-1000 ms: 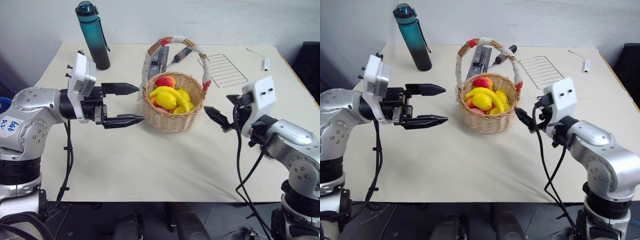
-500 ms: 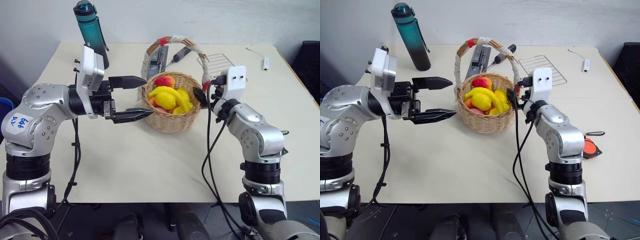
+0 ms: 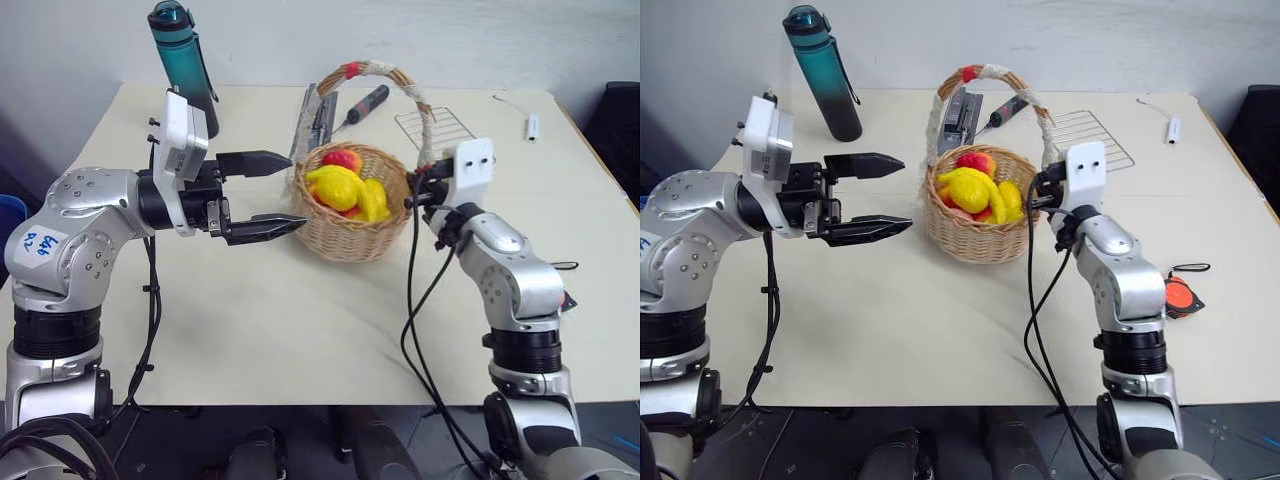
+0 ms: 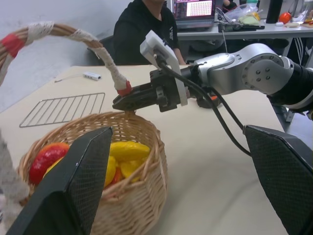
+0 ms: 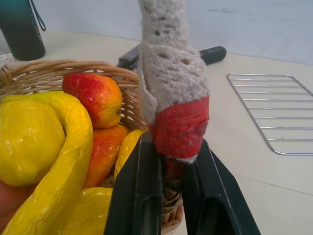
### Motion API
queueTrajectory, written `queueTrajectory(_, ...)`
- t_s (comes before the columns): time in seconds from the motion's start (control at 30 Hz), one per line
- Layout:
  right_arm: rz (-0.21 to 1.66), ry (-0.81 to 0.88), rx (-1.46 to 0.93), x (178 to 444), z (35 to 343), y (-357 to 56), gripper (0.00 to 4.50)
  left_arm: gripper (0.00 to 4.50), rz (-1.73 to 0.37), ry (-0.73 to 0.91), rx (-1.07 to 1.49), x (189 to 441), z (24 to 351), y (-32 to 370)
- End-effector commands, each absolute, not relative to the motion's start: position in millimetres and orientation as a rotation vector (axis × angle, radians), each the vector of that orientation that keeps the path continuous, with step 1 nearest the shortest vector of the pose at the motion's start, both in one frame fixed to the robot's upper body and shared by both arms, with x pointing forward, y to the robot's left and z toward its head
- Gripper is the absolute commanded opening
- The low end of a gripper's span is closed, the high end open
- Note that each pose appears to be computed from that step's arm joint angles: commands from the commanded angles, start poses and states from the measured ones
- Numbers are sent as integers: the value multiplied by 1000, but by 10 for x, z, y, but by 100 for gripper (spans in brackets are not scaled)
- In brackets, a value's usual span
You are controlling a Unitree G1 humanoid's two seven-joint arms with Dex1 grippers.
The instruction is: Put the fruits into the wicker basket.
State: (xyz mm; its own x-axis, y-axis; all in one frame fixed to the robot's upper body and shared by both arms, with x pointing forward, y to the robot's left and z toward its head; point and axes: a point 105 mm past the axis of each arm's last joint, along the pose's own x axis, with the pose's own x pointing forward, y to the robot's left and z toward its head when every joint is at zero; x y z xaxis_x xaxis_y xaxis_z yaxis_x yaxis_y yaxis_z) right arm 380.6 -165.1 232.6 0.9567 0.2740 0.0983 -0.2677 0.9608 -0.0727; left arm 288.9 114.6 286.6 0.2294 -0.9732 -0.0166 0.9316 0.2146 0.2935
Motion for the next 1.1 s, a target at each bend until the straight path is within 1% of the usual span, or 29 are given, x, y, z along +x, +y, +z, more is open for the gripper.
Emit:
queueTrajectory(0.03, 265, -280, -86, 3535, 2842, -1975, 17, 450, -1382, -241, 245, 2780, 2968, 1126)
queueTrajectory(0.17, 171, -279, -217, 3322, 3012, -2689, 17, 450, -1374, -232, 220, 2858, 2963, 1141)
queueTrajectory(0.23, 107, -259, -216, 3290, 2998, -3010, 17, 450, -1366, -231, 199, 2892, 2963, 1156)
queueTrajectory(0.3, 46, -227, -251, 3279, 2907, -3292, 17, 450, -1363, -226, 193, 2908, 2938, 1163)
queueTrajectory(0.37, 23, -187, -280, 3284, 2774, -3466, 17, 450, -1366, -218, 192, 2904, 2908, 1166)
queueTrajectory(0.43, 14, -161, -252, 3306, 2645, -3568, 17, 450, -1370, -212, 184, 2900, 2899, 1174)
queueTrajectory(0.53, 31, -123, -219, 3360, 2415, -3580, 17, 450, -1381, -205, 161, 2902, 2905, 1174)
queueTrajectory(0.57, 45, -111, -212, 3372, 2344, -3559, 91, 450, -1381, -203, 160, 2909, 2904, 1172)
queueTrajectory(0.6, 54, -99, -207, 3379, 2282, -3545, 115, 450, -1381, -202, 159, 2918, 2903, 1169)
queueTrajectory(0.7, 88, -91, -225, 3315, 2225, -3535, 220, 450, -1388, -197, 153, 2923, 2901, 1161)
queueTrajectory(0.83, 136, -63, -271, 3016, 2346, -3748, 353, 450, -1403, -194, 145, 2903, 2916, 1178)
queueTrajectory(0.9, 178, 18, -293, 2809, 2404, -3889, 423, 450, -1403, -202, 152, 2900, 2941, 1208)
queueTrajectory(0.93, 206, 62, -304, 2706, 2437, -3937, 444, 450, -1395, -203, 163, 2913, 2941, 1231)
queueTrajectory(0.97, 224, 89, -308, 2645, 2457, -3962, 444, 450, -1390, -203, 171, 2926, 2937, 1242)
queueTrajectory(1.03, 305, 202, -292, 2396, 2497, -4033, 444, 450, -1393, -183, 196, 2939, 2905, 1302)
queueTrajectory(1.1, 372, 275, -232, 2199, 2549, -4055, 444, 450, -1400, -172, 211, 2940, 2885, 1339)
